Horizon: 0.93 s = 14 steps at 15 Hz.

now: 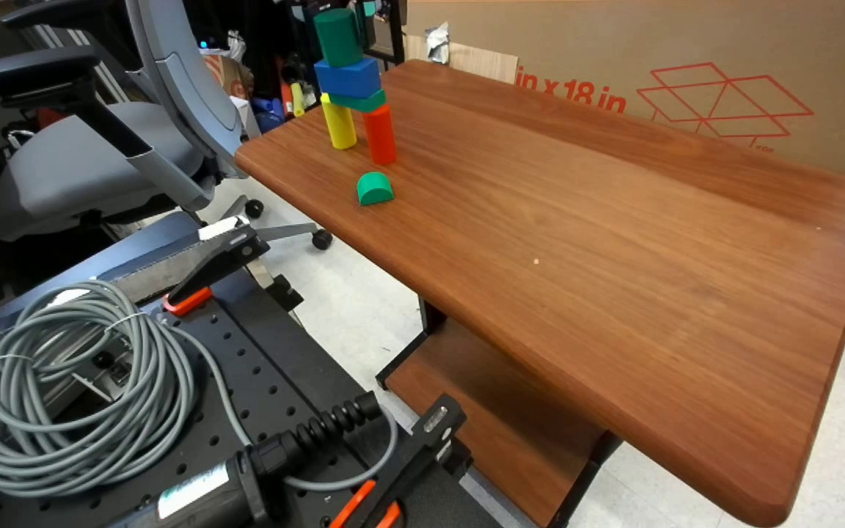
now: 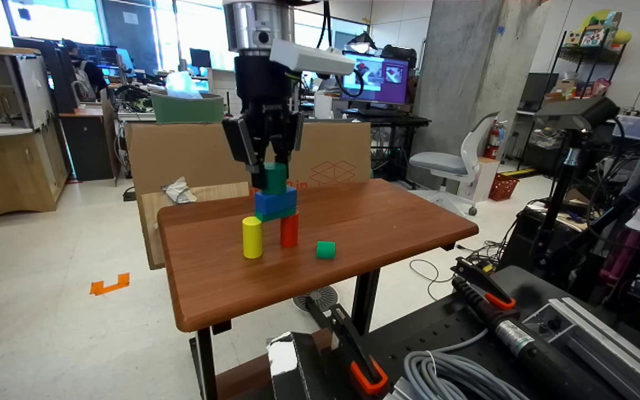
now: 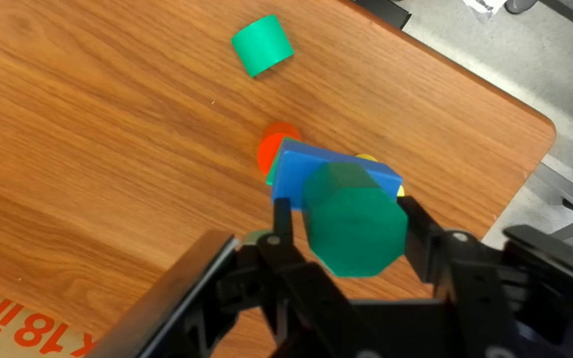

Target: Put the right green block on the blue block

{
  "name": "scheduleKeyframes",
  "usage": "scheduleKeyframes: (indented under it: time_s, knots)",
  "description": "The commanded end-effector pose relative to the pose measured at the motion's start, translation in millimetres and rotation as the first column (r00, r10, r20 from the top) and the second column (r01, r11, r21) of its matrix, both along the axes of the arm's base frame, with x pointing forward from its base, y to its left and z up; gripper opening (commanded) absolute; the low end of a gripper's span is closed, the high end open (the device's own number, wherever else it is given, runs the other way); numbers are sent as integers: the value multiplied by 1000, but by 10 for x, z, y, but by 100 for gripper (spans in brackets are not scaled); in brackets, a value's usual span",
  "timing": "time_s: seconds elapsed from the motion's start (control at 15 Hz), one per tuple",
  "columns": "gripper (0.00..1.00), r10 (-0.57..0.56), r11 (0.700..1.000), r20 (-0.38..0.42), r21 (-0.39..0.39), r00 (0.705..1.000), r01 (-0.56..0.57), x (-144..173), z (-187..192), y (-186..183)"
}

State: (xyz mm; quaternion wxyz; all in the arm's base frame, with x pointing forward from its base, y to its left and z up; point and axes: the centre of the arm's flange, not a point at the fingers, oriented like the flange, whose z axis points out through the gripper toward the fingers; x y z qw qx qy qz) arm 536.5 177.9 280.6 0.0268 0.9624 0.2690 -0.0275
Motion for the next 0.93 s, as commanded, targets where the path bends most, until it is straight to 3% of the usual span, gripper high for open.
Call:
scheduleKeyframes:
  time_s: [0.0, 0.13, 0.47, 0.73, 0.8, 0.87]
  knots:
    - [88, -5, 1000, -13, -5, 1000, 5, 15, 125, 0]
    - [100, 1, 1000, 11, 8, 1000, -2, -85, 228, -28]
    - [100, -3, 999, 56, 35, 998, 1, -463, 600, -231]
    - [100, -46, 998, 16, 32, 999, 46, -803, 721, -636]
    - [100, -39, 999, 35, 26, 999, 39, -516, 590, -357]
    - [100, -44, 999, 29, 22, 999, 44, -596, 609, -456]
